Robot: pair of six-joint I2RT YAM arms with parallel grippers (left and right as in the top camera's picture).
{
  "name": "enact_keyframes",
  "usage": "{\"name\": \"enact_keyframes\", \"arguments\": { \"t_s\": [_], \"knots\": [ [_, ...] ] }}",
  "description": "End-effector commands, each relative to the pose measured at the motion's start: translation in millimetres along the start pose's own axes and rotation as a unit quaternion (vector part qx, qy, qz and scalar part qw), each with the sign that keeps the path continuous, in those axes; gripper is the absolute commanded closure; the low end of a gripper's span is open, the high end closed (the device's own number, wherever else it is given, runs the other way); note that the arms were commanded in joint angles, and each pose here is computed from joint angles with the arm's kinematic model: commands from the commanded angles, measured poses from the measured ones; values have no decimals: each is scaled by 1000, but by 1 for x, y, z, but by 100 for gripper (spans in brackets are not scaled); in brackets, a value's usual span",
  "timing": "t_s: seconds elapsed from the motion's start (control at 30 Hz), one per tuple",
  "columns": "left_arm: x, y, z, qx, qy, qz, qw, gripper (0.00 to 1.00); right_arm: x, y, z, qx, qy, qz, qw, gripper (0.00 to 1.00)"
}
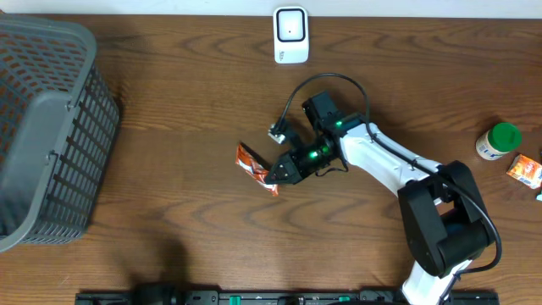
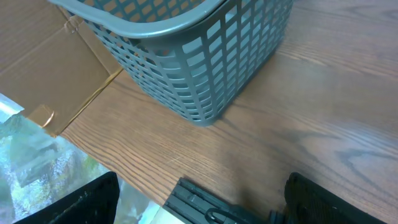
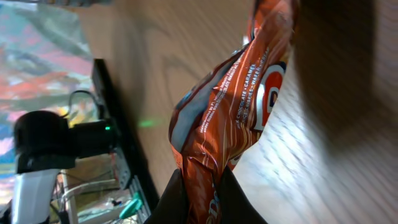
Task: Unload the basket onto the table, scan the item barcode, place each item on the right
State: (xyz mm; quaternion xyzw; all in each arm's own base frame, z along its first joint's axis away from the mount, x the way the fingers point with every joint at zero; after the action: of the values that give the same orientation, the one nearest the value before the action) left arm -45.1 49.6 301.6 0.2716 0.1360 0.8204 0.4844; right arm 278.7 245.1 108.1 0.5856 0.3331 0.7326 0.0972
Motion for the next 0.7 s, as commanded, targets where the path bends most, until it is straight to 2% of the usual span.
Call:
{"name": "enact_keyframes", "arguments": {
  "t_s": [0.0,0.1,0.17,0.23,0.33,0.37,0.43,0.53,0.57,0.6,0.67],
  "knots": [
    [0,2,-14,31,-12,2,999,14,-14,3,-3,-5,-26,-23,999,99],
    [0,2,-14,31,-12,2,999,14,-20,8,-1,-13,-36,-29,999,98],
    [0,2,-14,31,-12,2,999,14,-26,12,1,-20,-56,-41,997,92],
    [0,2,-14,31,-13,2,999,14,-33,16,2,-30,-80,-62,994,71],
    [0,2,-14,31,-13,2,999,14,-47,25,5,-47,-109,-99,988,64],
    [0,2,-14,31,-13,2,999,14,-54,29,5,-54,-123,-115,984,56],
    [0,2,-14,31,-13,2,999,14,-65,36,4,-64,-150,-146,976,50],
    [0,2,-14,31,-13,2,999,14,-78,45,3,-75,-173,-187,964,25],
    [0,2,-14,31,-12,2,999,15,-81,47,3,-78,-174,-194,962,22],
    [0,2,-14,31,-12,2,999,14,-82,49,4,-82,-175,-197,961,33],
    [0,2,-14,31,-12,2,999,14,-81,51,6,-86,-183,-188,961,99]
  ]
}}
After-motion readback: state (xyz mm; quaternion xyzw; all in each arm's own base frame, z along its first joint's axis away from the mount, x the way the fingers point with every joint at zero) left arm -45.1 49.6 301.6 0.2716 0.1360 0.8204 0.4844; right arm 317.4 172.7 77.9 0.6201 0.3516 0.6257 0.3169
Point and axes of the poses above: each gripper's point midway between its finger pads, its own y axis back along the fingers, its own x axis along the line the jaws close on, z = x × y, the point moved 6 cm from there along y, back along the fingers, and after that the axes turned 10 degrees about -y, right-handed, at the moved point
